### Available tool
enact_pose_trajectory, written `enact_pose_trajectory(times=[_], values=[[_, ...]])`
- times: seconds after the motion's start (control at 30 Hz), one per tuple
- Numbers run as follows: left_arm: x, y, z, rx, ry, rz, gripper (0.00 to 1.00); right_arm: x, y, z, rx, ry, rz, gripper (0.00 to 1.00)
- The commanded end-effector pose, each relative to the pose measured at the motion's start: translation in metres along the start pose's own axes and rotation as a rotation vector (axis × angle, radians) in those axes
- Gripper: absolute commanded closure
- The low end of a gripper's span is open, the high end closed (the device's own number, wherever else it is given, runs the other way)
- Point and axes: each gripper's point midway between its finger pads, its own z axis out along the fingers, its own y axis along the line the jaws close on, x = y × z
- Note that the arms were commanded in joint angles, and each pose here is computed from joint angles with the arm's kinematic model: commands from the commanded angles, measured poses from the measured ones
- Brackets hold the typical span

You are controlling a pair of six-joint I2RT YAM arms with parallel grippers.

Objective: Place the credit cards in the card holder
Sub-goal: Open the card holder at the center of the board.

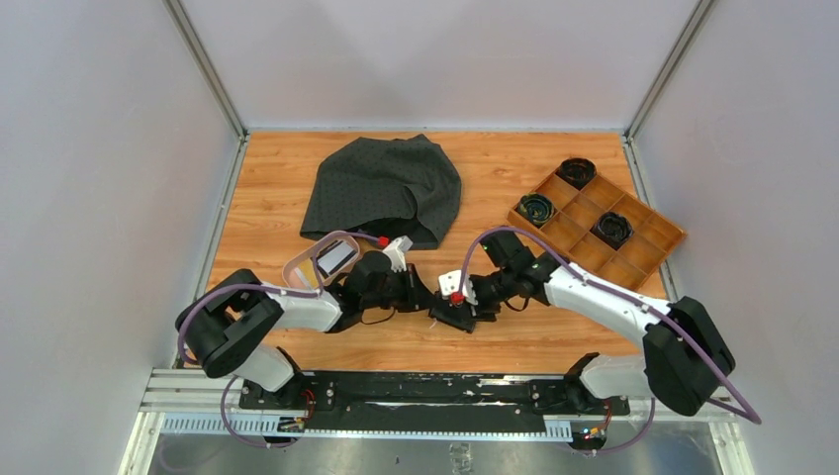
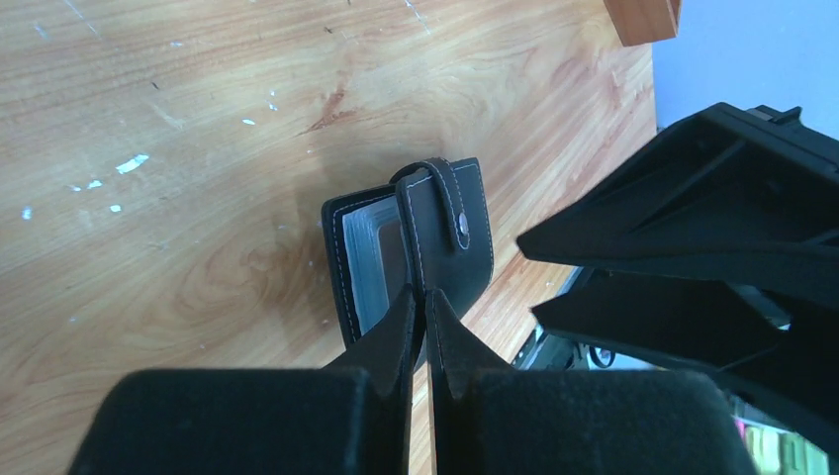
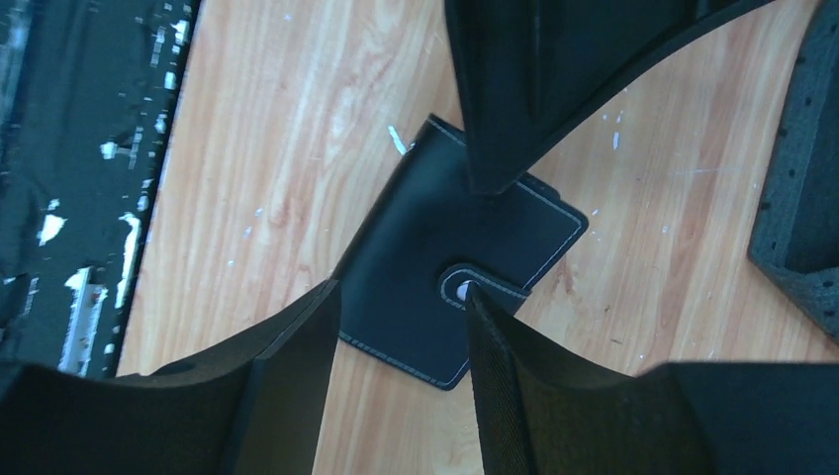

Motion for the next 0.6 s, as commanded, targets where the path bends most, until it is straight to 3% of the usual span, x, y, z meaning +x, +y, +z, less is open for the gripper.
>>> enact_pose_trajectory(times=[0.0,0.33,0.57], values=[[-0.010,-0.019,0.009,0.066,-0.054,-0.012,1.00,0.022,-0.017,0.011,0.095,0.131,0.027,0.47],[-0.001,-0.016,0.010,0.090,-0.035,-0.036,1.00,0.044,-0.017,0.025,0.097,0.242,0.043,0.48],[0.004,-0.012,0.010,0.096,-0.024,-0.037,1.00,0.056,-0.024,0.028,0.124,0.318,0.062,0.60]])
